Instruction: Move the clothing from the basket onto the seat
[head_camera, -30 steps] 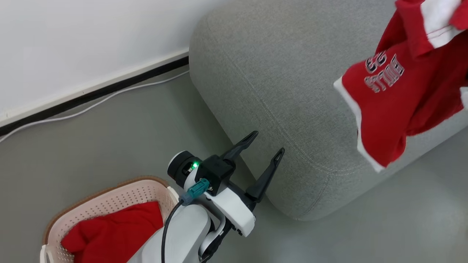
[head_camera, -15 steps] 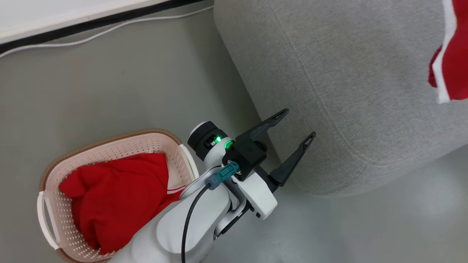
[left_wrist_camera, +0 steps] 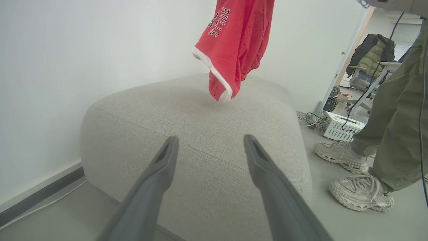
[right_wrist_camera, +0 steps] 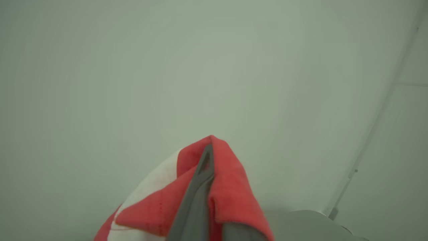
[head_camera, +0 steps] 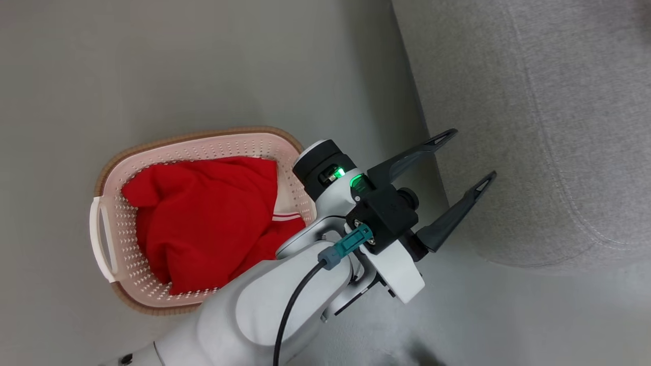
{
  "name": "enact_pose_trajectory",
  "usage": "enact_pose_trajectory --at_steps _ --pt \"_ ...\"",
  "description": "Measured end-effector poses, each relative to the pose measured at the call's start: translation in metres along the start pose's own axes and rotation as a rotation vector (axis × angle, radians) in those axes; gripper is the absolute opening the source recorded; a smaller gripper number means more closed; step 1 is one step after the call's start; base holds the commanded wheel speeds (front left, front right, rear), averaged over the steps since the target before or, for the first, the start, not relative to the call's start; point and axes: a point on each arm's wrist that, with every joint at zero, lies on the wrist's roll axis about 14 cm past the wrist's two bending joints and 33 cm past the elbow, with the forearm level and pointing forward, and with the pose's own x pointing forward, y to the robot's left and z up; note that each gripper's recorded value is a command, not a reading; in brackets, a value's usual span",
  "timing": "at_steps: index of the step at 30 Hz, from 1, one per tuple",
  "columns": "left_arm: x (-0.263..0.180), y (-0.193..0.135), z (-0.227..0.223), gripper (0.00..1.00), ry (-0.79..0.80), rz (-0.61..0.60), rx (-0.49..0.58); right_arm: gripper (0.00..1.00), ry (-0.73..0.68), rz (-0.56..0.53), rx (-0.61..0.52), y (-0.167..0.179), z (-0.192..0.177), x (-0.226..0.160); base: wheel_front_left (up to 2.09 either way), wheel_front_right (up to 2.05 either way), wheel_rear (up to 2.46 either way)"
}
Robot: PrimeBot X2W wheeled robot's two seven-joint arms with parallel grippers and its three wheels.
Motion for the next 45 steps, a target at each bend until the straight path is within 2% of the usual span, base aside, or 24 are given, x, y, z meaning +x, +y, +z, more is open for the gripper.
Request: enact_pose_trajectory --at_steps 5,9,13,19,22,23,27,33,37,45 --pt "-0.008 0.014 -0.010 1.00 0.015 0.040 -0.022 0.00 0.154 -0.058 -0.004 -0.003 -0.065 -0.001 0.00 0.00 0.00" --pt "-0.015 0.024 -0.021 1.00 0.036 0.079 -0.043 0.00 0.265 -0.023 0.032 0.025 -0.114 -0.009 0.00 0.00 0.00" --pt "-0.019 0.029 -0.026 1.00 0.048 0.094 -0.050 0.00 0.411 -0.007 0.087 0.049 -0.164 -0.037 0.00 0.00 0.00" --pt "-0.020 0.030 -0.019 1.00 0.043 0.106 -0.032 0.00 0.557 0.027 0.115 0.065 -0.202 -0.076 0.00 0.00 0.00" --pt "-0.020 0.029 -0.015 1.00 0.039 0.108 -0.028 0.59 0.582 0.054 0.137 0.075 -0.206 -0.085 0.00 0.00 0.00" --pt "-0.020 0.029 -0.013 1.00 0.036 0.108 -0.024 1.00 0.597 0.066 0.141 0.078 -0.209 -0.090 0.00 0.00 0.00" --pt "-0.020 0.027 -0.002 1.00 0.020 0.111 -0.008 1.00 0.650 0.135 0.150 0.094 -0.216 -0.115 0.00 0.00 0.00" --pt "-0.023 0.025 0.014 1.00 -0.003 0.132 0.009 1.00 0.649 0.238 0.173 0.119 -0.206 -0.131 0.00 0.00 0.00" --pt "-0.033 0.025 0.026 1.00 -0.018 0.181 0.014 1.00 0.613 0.327 0.208 0.143 -0.187 -0.140 0.00 0.00 0.00" --pt "-0.053 0.032 0.042 1.00 -0.038 0.284 0.032 1.00 0.505 0.437 0.283 0.183 -0.145 -0.139 0.00 0.00 0.00"
